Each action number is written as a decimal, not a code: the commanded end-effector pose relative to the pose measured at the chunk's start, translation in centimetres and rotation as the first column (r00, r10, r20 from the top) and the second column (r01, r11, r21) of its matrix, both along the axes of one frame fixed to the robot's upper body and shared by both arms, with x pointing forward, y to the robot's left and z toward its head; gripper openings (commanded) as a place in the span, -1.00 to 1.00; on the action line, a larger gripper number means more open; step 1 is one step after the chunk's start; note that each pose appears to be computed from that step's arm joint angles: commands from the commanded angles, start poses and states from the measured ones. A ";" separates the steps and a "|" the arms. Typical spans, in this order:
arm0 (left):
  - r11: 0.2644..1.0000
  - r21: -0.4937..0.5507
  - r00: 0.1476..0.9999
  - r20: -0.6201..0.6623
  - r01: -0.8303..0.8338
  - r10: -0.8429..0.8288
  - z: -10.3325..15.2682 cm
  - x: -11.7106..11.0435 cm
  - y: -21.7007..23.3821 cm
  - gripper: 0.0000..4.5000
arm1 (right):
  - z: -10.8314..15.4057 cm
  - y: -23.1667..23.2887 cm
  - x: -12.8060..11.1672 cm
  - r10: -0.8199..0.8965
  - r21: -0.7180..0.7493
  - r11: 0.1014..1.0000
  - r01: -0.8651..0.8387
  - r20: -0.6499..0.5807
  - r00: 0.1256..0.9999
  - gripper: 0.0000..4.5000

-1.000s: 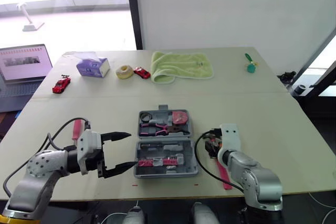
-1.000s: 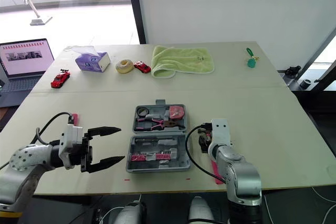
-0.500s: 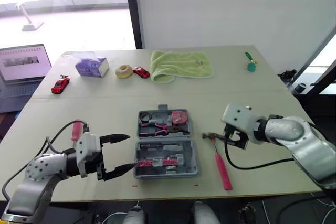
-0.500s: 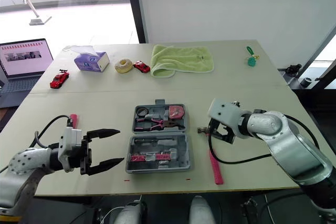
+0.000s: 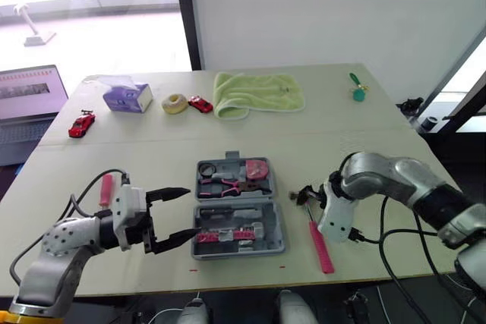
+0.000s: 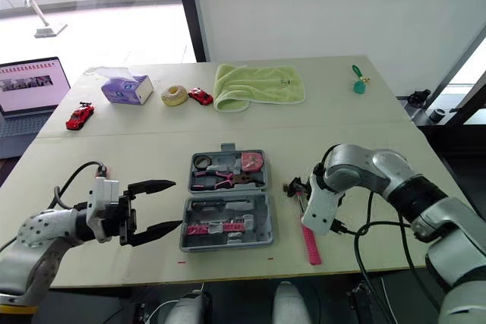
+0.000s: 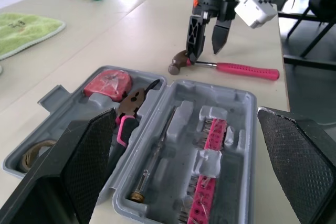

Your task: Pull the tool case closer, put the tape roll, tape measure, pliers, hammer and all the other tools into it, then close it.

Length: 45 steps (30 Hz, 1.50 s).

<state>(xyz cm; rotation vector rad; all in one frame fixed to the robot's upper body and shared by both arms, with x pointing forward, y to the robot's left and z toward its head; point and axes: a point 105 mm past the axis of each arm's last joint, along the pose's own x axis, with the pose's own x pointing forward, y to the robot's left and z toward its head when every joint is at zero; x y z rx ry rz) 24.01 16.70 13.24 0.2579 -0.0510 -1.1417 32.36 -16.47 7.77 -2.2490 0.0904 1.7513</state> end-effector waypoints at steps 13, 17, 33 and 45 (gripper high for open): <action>0.999 -0.002 0.998 0.047 -0.042 0.042 0.9 -0.2 -0.5 1.00 | -2.9 1.3 0.8 0.099 -0.133 0.986 -0.103 -0.029 0.995 -0.91; 0.999 0.001 0.998 0.049 -0.047 0.047 0.9 -0.2 -0.6 1.00 | -2.7 1.7 1.0 0.112 -0.095 0.989 -0.113 -0.016 0.994 -0.98; 1.000 0.001 0.998 0.054 -0.029 0.029 0.6 1.3 -1.4 1.00 | 9.7 0.1 -2.8 -0.633 0.220 0.127 0.967 -0.733 0.250 -0.98; 1.000 0.024 0.996 0.085 0.005 -0.007 0.4 1.5 -1.2 1.00 | 3.6 -2.8 -4.3 -0.256 -0.298 -0.656 0.693 -0.776 -0.576 -0.98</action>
